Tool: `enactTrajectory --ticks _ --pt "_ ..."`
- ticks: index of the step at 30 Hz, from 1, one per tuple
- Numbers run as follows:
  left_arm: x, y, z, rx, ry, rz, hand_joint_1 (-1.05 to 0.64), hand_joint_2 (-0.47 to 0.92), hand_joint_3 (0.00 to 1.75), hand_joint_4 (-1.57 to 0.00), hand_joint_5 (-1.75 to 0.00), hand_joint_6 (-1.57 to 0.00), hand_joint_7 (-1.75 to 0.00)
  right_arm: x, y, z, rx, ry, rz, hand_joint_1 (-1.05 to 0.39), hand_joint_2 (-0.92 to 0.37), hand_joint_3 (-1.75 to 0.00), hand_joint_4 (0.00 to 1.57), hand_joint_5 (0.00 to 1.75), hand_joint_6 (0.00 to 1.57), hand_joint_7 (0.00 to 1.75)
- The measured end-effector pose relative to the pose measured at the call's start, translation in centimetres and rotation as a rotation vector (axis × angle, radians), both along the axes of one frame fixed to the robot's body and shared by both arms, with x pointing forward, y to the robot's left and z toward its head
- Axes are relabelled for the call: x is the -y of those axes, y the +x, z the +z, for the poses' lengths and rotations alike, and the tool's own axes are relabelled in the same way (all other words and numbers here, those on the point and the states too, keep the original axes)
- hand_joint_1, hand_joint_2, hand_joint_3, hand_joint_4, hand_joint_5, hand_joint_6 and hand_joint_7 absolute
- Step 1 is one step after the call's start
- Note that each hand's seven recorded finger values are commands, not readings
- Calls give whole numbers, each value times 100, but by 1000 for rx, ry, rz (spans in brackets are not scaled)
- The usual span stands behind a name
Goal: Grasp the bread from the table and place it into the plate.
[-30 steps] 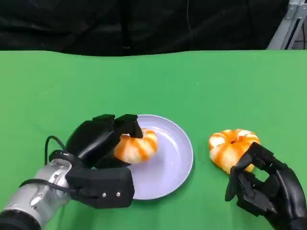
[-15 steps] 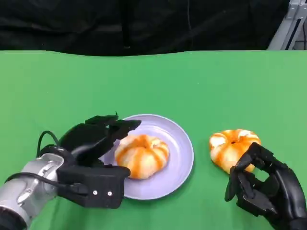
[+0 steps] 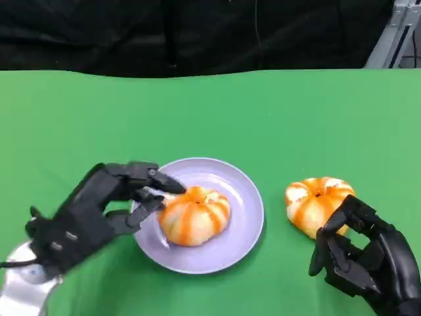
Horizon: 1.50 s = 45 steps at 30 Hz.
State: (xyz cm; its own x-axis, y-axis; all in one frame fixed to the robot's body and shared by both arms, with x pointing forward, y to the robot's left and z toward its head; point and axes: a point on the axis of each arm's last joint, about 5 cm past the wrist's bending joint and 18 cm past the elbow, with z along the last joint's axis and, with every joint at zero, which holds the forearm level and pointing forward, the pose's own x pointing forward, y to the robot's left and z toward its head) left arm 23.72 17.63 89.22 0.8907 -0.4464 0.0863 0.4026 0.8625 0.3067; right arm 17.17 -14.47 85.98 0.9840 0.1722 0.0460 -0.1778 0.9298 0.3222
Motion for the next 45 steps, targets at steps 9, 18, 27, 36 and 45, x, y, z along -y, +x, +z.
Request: enactTrajectory --ticks 9,18,27,36,45 --pt "-262 -319 -12 -318 -406 -77 6 71 119 -90 -175 -71 -175 3 0 1 0 2 0 -13 -67 -96 82 175 64 165" --pt "-379 -521 -94 -460 -561 -70 6 70 122 -91 -175 -72 -175 7 -4 -4 -14 11 -4 -14 -66 -97 83 175 66 163" --pt "-458 -698 -157 -494 -616 -52 -1 65 135 -94 -175 -75 -175 17 -7 4 -13 4 -4 -14 -68 -96 81 175 63 165" --pt "-476 -750 -194 -514 -631 -56 0 65 135 -95 -175 -75 -175 24 -7 3 -12 5 1 -14 -68 -96 81 175 63 166" --pt "-470 -749 -204 -529 -629 -61 0 65 134 -94 -175 -74 -175 24 -7 5 -11 4 2 -14 -67 -96 81 175 63 166"
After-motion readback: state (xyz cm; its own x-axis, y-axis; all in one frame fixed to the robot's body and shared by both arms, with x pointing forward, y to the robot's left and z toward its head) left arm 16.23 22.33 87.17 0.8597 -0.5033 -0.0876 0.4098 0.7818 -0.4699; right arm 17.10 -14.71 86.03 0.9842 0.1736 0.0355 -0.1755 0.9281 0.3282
